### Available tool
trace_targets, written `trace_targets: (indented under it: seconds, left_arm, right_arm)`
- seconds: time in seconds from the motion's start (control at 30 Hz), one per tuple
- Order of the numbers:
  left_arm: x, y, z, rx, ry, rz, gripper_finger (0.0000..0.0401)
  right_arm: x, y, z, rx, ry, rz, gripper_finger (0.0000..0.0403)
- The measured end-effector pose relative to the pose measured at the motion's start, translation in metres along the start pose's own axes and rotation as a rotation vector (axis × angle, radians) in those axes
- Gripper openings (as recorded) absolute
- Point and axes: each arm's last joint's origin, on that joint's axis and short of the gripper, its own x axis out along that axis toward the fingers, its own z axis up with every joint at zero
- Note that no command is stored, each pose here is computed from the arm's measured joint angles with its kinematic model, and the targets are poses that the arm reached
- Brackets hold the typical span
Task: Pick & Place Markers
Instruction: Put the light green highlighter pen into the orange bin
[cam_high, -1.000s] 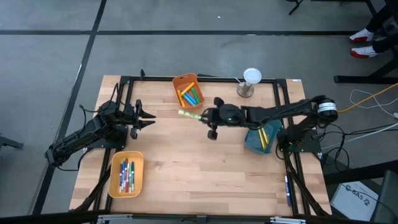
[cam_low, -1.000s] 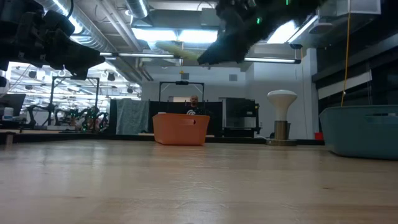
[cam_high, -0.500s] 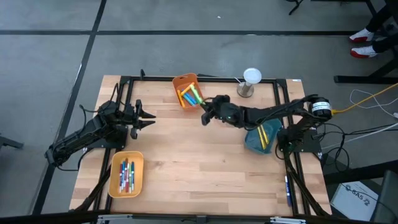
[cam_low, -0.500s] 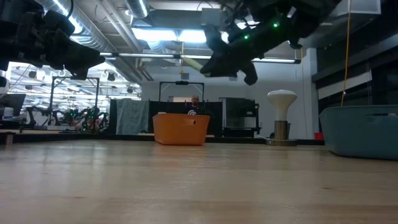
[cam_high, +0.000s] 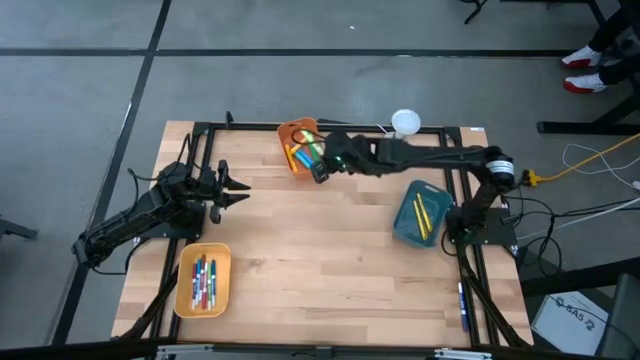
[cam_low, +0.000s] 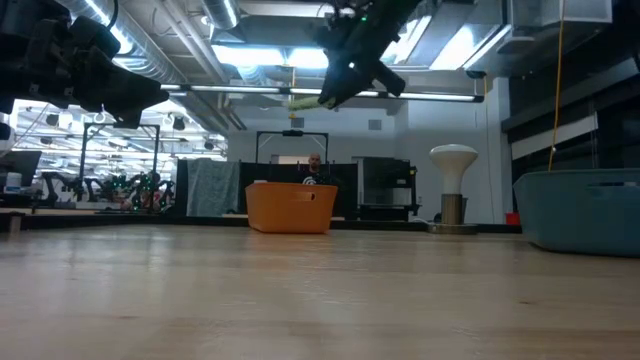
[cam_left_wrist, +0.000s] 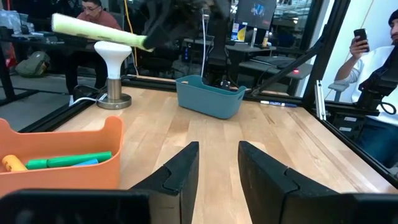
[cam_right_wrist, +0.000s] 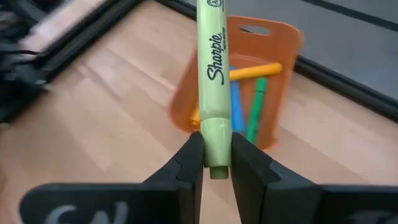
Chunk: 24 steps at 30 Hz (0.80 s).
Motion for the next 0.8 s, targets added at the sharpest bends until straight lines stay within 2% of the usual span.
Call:
trace_targets:
  seconds: [0.2, 0.47, 0.7, 0.8]
  left_arm:
    - [0.000, 0.000, 0.000, 0.000, 0.000, 0.000, 0.0111]
    - [0.000, 0.000, 0.000, 0.000, 0.000, 0.000, 0.0106]
    - [0.000, 0.000, 0.000, 0.000, 0.000, 0.000, 0.0111]
    - [0.000, 0.000, 0.000, 0.000, 0.000, 0.000, 0.0109]
  right_arm:
    - [0.012, -0.001, 0.019, 0.034, 0.078, -0.063, 0.0062]
    - [0.056, -0.007, 0.012, 0.106, 0.130, -0.097, 0.0063]
    - [0.096, -0.009, 0.014, 0.164, 0.122, 0.048, 0.0087]
    - [0.107, -0.013, 0.018, 0.187, 0.094, 0.069, 0.0095]
